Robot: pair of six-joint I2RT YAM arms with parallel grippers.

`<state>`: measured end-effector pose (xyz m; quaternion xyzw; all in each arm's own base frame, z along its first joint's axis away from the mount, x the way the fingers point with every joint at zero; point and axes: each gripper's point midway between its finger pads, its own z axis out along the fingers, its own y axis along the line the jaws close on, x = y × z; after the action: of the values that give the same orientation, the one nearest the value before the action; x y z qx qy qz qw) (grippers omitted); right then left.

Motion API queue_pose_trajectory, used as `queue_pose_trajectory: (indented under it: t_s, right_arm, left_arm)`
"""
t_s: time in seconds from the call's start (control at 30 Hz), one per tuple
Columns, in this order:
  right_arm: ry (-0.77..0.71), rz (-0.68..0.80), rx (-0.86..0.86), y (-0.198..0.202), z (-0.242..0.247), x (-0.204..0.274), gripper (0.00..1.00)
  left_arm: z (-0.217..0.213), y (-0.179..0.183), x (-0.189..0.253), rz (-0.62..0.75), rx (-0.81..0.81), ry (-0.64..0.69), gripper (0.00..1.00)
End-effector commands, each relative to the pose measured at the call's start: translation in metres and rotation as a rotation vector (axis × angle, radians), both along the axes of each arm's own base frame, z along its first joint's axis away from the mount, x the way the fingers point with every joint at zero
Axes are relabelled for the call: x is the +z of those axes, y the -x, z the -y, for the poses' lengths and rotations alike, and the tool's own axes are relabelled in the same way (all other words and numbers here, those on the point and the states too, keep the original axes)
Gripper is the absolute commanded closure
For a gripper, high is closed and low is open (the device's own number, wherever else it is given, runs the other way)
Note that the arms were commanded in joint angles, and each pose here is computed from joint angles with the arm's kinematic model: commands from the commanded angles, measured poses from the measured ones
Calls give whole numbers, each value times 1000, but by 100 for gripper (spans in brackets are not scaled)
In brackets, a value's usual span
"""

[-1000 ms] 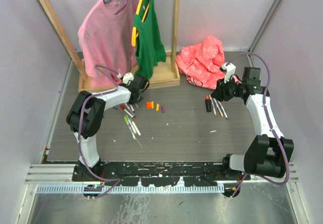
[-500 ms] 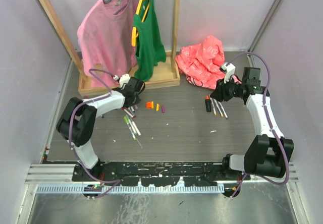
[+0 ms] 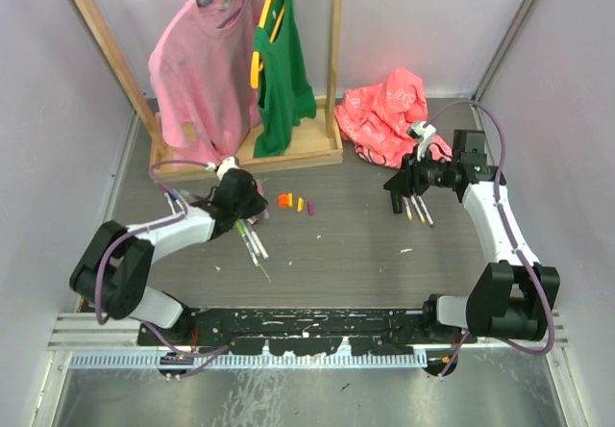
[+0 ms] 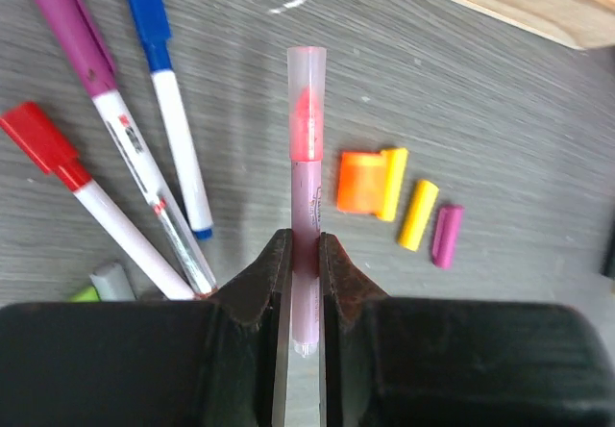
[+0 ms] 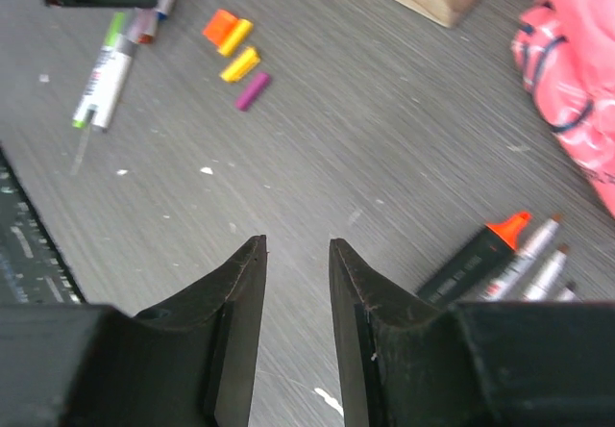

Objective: Open the pen caps
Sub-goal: Pick up the pen from the center of the board.

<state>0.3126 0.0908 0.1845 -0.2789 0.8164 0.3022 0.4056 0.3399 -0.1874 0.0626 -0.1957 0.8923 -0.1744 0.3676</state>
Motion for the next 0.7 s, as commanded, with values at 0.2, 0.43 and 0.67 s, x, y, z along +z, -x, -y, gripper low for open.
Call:
queue_pose_trajectory:
  t_s: [0.2,0.43,0.67]
  right_arm:
    - [-391,42,179,33,-54,53,55]
    - [-505,119,272,49,-81,69,42]
    - [-597,94,307,66,-108,82,29]
  left_arm:
    - [46,28,116,430,-155,393,100]
    - [79,73,164,653,-290,483,100]
    - [111,103,201,812,-388,514,100]
